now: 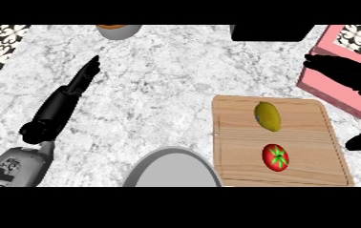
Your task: Pick the lemon from the cutting board and place it in the cardboard box
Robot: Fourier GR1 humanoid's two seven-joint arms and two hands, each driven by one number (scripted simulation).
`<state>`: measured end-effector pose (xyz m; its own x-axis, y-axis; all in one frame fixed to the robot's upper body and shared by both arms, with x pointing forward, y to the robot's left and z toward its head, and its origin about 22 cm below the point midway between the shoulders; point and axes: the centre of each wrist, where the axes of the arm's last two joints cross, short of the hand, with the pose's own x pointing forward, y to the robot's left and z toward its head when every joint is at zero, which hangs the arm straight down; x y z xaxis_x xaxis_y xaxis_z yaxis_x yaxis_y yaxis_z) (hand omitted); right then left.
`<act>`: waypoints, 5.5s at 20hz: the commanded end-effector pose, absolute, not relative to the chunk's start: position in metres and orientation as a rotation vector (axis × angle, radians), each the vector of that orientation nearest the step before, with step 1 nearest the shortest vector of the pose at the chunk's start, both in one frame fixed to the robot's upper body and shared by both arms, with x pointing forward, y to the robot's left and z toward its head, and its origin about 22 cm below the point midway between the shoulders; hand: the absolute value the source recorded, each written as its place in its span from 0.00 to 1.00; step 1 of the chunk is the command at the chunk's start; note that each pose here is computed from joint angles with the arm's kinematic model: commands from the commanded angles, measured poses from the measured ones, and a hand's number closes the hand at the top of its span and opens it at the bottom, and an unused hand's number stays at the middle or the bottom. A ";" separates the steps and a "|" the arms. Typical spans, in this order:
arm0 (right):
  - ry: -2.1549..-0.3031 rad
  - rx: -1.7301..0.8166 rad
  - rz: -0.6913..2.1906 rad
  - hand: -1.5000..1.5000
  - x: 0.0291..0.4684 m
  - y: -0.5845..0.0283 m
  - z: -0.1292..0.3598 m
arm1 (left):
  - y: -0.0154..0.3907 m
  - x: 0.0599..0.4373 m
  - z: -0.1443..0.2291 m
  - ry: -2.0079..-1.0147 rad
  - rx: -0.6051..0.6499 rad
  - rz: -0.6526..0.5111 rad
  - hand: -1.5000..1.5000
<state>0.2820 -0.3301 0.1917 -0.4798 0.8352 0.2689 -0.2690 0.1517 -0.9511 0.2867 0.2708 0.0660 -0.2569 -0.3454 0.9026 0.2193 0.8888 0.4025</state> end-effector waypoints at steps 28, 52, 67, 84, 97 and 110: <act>-1.108 -0.785 1.635 0.00 0.254 -0.209 0.135 | 0.271 0.294 0.073 -1.740 0.086 -0.531 0.50; -1.007 -0.829 1.624 0.00 0.282 -0.216 0.070 | 0.271 0.285 0.069 -1.747 0.104 -0.541 0.50; -1.166 -0.783 1.762 1.00 0.307 -0.248 0.034 | 0.272 0.279 0.057 -1.740 0.089 -0.523 0.50; -1.684 -0.509 1.647 1.00 0.294 -0.235 0.055 | 0.282 0.294 0.066 -1.748 0.100 -0.516 0.50; -1.914 -0.813 1.170 1.00 0.262 -0.286 0.164 | 0.265 0.291 0.077 -1.741 0.121 -0.518 0.50; -1.709 -0.996 0.714 1.00 0.326 -0.378 0.231 | 0.270 0.278 0.068 -1.755 0.100 -0.529 0.50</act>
<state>0.3170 -0.3464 0.2184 -0.2308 0.8742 0.4272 0.2636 0.4788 -0.8374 0.2843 0.2672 0.0673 -0.2580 -0.3389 0.9047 0.2222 0.8905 0.3970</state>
